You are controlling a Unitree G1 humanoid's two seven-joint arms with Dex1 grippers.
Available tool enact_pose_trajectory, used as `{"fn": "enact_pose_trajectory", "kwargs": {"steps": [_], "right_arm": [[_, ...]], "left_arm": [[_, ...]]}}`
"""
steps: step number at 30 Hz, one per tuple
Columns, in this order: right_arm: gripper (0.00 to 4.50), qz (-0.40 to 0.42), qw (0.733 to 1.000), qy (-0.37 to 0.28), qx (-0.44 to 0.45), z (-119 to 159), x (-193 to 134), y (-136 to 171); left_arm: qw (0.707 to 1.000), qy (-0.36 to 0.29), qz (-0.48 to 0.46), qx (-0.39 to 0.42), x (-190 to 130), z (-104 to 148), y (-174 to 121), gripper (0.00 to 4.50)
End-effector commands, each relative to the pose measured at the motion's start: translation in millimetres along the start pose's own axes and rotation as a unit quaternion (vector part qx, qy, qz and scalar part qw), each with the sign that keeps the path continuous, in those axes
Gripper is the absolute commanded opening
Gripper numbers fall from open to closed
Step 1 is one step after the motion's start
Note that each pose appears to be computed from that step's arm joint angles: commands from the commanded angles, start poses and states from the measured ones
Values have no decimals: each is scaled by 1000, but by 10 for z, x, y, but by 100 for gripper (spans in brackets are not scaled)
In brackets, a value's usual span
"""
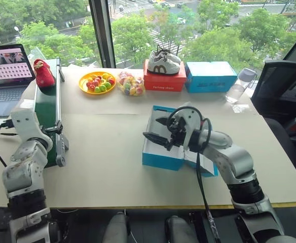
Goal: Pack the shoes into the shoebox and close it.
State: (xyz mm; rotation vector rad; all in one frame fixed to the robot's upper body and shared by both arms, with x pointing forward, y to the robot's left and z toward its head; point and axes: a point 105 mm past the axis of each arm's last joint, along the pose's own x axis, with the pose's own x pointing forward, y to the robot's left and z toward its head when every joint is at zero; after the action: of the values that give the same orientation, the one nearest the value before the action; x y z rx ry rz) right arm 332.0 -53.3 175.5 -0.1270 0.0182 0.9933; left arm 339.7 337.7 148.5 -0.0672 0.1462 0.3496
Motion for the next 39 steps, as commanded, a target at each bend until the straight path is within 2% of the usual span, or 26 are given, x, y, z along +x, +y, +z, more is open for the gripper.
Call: {"fn": "enact_pose_trajectory", "kwargs": {"steps": [1, 29, 35, 39], "right_arm": [[444, -7, 999, -26, -20, 147, -25, -7], [444, -44, 999, -7, -15, 25, -57, -94], [444, -46, 999, -5, -15, 16, -65, -91], [444, -52, 999, -5, -17, 26, -79, -113]], "left_arm": [[1000, -19, 7, 9, -35, 130, 35, 450], [999, -30, 28, 25, -11, 331, 76, 450], [999, -11, 35, 31, -3, 209, 127, 450], [998, 41, 53, 14, -2, -66, 194, 450]]}}
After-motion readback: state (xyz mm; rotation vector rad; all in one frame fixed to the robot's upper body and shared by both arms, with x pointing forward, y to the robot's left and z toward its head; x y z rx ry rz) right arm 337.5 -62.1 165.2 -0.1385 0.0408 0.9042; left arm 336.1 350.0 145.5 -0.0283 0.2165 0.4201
